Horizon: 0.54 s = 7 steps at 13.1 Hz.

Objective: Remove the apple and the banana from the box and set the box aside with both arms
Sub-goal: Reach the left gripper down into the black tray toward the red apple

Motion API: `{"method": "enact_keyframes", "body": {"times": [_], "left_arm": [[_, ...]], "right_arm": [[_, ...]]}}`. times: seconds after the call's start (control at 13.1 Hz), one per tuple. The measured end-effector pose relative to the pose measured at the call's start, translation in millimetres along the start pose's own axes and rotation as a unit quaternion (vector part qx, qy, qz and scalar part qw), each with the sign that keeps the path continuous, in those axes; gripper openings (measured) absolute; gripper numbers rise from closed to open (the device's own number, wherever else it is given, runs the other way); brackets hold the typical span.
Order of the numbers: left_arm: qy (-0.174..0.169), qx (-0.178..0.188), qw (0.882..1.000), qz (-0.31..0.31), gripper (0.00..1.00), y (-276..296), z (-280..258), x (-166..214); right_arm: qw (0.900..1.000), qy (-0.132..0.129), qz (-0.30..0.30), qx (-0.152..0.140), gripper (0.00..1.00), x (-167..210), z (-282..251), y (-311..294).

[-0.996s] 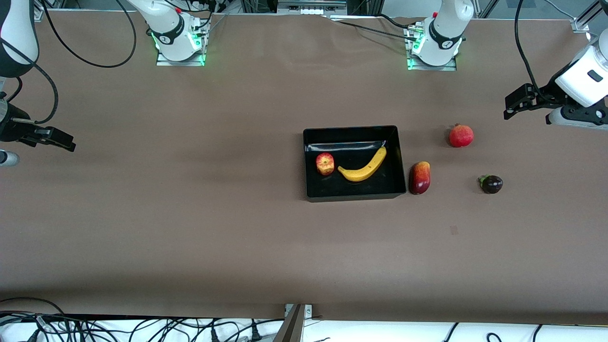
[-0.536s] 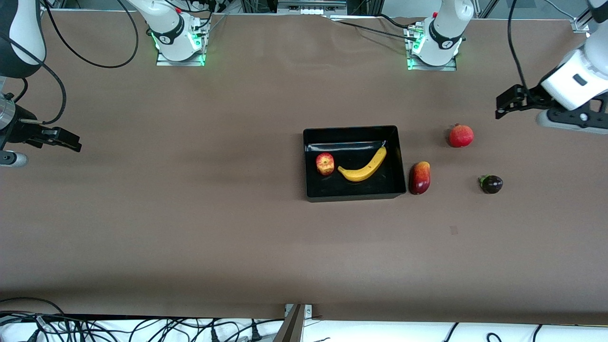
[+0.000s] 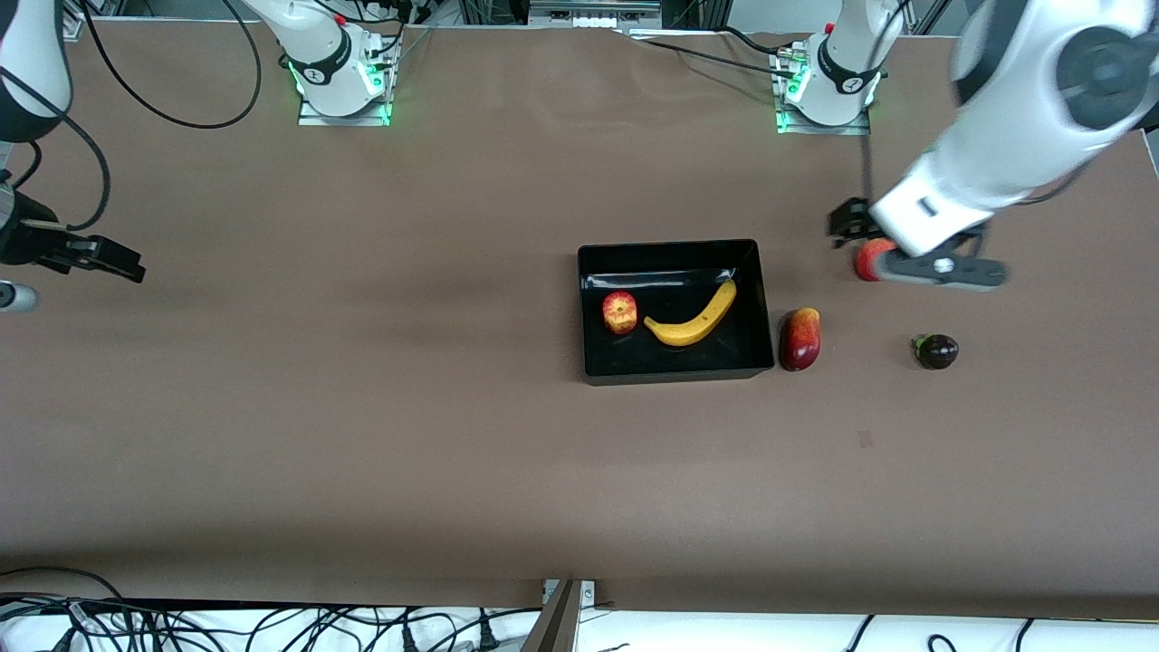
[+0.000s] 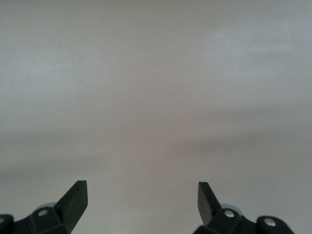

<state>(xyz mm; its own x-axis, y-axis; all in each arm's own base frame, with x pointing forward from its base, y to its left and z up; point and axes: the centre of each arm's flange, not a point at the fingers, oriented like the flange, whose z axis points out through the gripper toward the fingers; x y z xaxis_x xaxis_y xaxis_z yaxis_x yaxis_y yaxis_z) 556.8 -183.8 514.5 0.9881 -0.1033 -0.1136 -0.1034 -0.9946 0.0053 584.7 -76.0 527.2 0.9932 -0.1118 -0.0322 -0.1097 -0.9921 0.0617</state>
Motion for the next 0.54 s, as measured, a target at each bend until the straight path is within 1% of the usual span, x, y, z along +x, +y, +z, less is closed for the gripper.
{"method": "enact_keyframes", "body": {"times": [0.15, 0.31, 0.54], "left_arm": [[0.008, -0.003, 1.0, -0.006, 1.0, 51.3, 23.9, 1.1], [0.027, -0.011, 0.999, -0.018, 1.0, 95.7, 56.1, -1.3], [0.054, -0.033, 0.997, -0.043, 1.0, 153.9, 124.2, -3.2]], "right_arm": [[1.0, -0.005, 0.0, 0.0, 1.0, -3.2, -3.4, 0.7], [1.0, -0.01, 0.0, 0.0, 1.0, -5.0, -3.6, 0.5], [1.0, -0.012, 0.0, 0.0, 1.0, -5.4, -3.6, 0.5]]}}
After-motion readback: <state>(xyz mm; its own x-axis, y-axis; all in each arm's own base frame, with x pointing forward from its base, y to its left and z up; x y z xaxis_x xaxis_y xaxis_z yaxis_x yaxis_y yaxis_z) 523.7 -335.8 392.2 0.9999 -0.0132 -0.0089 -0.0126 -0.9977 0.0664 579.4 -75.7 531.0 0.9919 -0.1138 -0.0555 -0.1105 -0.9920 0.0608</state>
